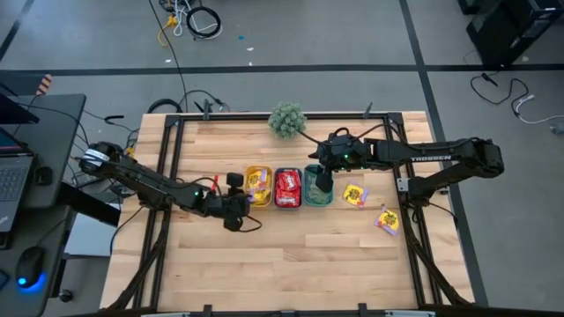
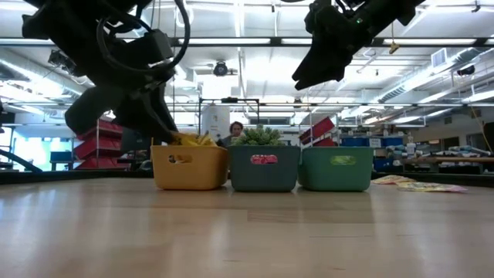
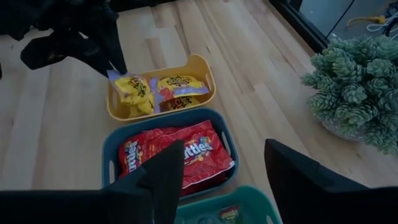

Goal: Sort candy
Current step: Put the yellow candy pack into the yellow bin

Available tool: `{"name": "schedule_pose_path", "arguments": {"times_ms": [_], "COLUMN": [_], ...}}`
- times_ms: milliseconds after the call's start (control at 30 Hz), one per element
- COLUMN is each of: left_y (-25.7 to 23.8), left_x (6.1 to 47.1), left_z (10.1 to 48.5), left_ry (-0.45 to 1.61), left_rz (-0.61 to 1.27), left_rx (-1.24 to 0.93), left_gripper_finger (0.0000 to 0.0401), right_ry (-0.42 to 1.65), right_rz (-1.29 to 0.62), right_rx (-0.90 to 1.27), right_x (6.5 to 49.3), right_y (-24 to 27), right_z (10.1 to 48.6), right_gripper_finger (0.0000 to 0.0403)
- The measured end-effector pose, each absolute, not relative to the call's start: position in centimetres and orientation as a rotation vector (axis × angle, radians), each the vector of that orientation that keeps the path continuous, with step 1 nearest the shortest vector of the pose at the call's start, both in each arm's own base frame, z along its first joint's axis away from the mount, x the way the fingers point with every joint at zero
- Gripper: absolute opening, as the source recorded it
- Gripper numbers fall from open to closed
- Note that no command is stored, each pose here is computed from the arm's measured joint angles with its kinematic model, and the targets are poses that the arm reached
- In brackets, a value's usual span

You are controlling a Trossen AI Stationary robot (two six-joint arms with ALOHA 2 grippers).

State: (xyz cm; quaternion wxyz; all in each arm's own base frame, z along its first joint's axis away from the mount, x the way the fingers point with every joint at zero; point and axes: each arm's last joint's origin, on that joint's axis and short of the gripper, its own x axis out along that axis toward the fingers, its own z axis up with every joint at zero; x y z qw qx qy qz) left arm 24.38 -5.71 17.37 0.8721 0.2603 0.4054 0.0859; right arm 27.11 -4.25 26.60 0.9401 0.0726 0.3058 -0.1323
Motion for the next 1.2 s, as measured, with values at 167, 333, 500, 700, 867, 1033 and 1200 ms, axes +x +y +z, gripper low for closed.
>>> {"name": "schedule_pose_path", "arguments": {"times_ms": [167,333,500,700,867,1033,1200], "left_y": [-6.1,-6.3,-6.3,-5.1,-3.1,-1.4,-0.6], "left_x": [24.4,24.7,25.0,25.7,26.1,25.9,25.5], "left_z": [17.6,18.8,20.0,20.0,19.1,18.1,17.0], "left_ry": [0.847,0.883,0.908,0.893,0.868,0.916,0.901], "left_rz": [0.170,0.183,0.202,0.155,0.099,0.101,0.099], "left_rx": [0.544,0.533,0.506,0.323,0.198,0.147,0.127], "left_gripper_finger": [0.0119,0.0128,0.0127,0.0044,0.0008,0.0003,0.0001], "right_ry": [0.629,0.633,0.635,0.636,0.642,0.661,0.662], "right_rz": [-0.268,-0.267,-0.263,-0.260,-0.258,-0.257,-0.250], "right_rx": [0.142,0.141,0.131,0.121,0.116,0.115,0.099], "right_x": [27.1,27.1,27.1,27.1,27.0,26.9,26.9], "right_y": [-4.2,-4.2,-4.2,-4.2,-4.2,-4.2,-4.2], "right_z": [26.6,26.5,26.5,26.5,26.5,26.3,26.4], "right_gripper_finger": [0.0214,0.0218,0.0215,0.0187,0.0112,0.0032,0.0002]}}
